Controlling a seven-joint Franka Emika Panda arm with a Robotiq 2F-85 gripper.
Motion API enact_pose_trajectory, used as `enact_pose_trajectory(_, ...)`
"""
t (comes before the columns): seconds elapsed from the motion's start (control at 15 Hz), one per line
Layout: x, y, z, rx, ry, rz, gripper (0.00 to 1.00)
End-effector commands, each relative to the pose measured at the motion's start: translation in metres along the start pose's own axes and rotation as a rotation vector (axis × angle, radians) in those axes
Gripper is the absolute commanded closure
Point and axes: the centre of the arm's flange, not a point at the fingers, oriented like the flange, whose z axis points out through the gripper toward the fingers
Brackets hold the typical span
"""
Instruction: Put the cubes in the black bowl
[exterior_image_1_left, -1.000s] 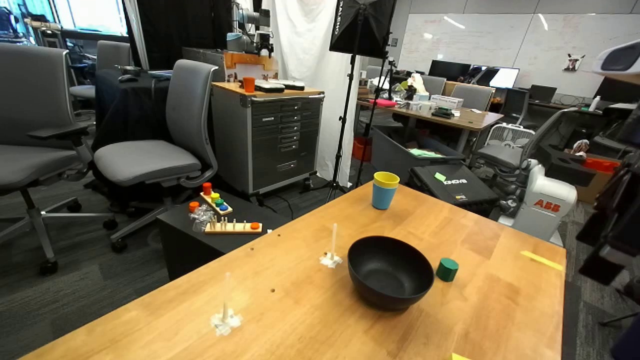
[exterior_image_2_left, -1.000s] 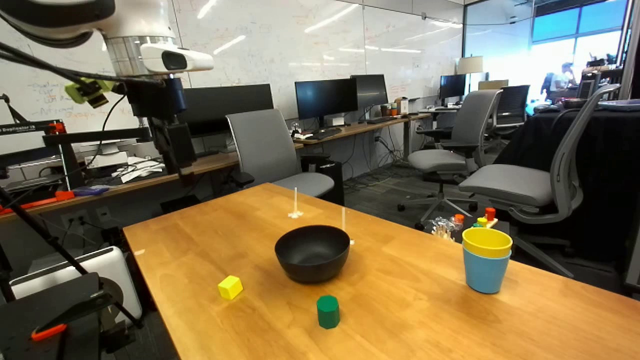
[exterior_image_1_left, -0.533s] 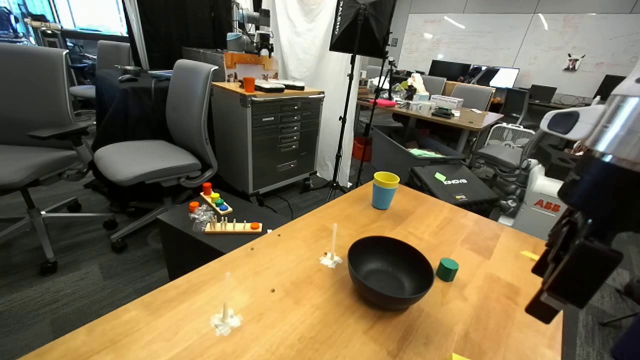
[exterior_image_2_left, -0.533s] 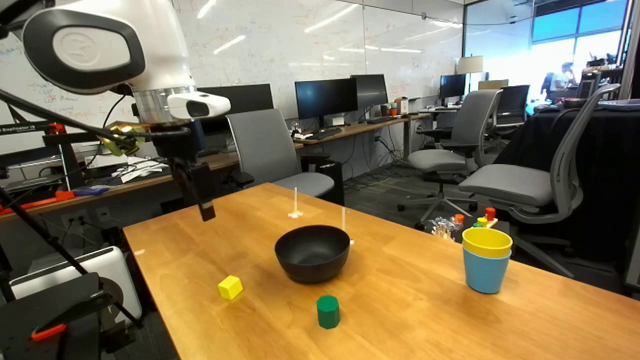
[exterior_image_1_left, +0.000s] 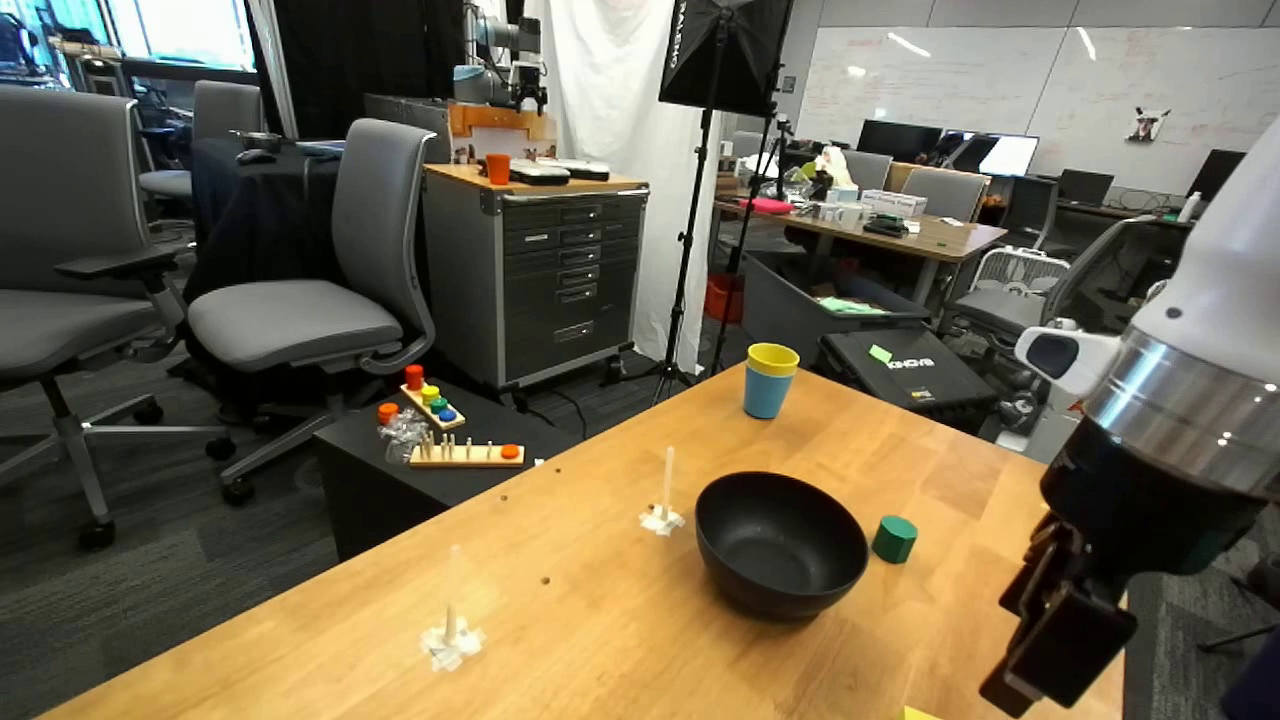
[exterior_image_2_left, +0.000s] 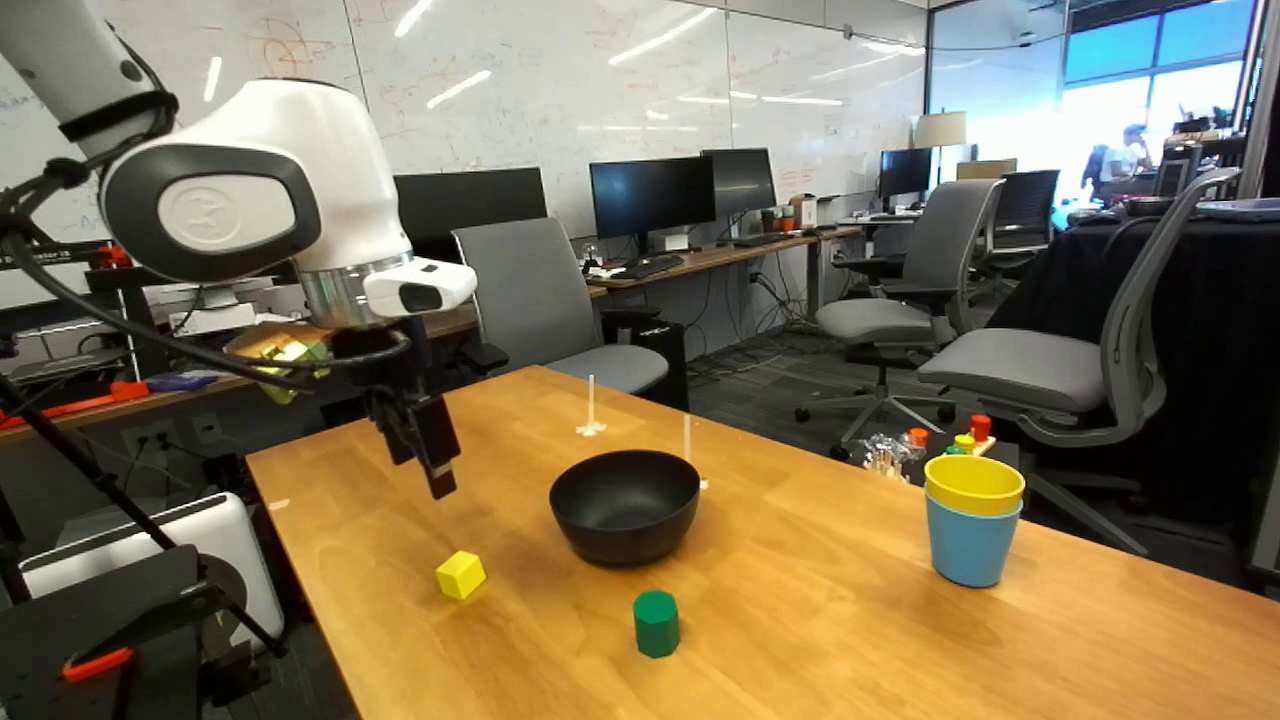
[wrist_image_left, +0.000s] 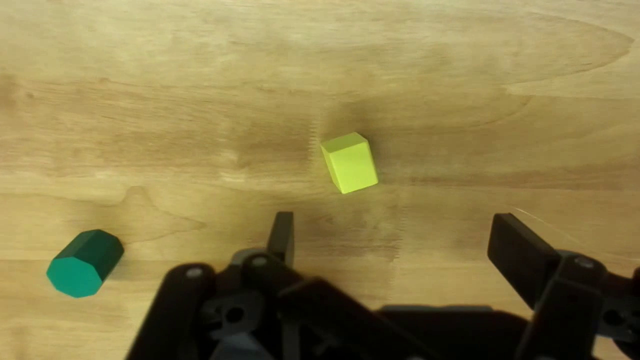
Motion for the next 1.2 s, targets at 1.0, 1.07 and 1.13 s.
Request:
enact_pose_trajectory(1.0, 0.034, -0.005, 0.110, -0.043, -0.036, -0.106, 0.00)
enact_pose_trajectory(1.07, 0.034, -0.006, 0.113, -0.044, -0.039, -0.108, 0.00)
enact_pose_trajectory(1.13, 0.033, -0.007, 0.114, -0.044, -0.047, -0.112, 0.00)
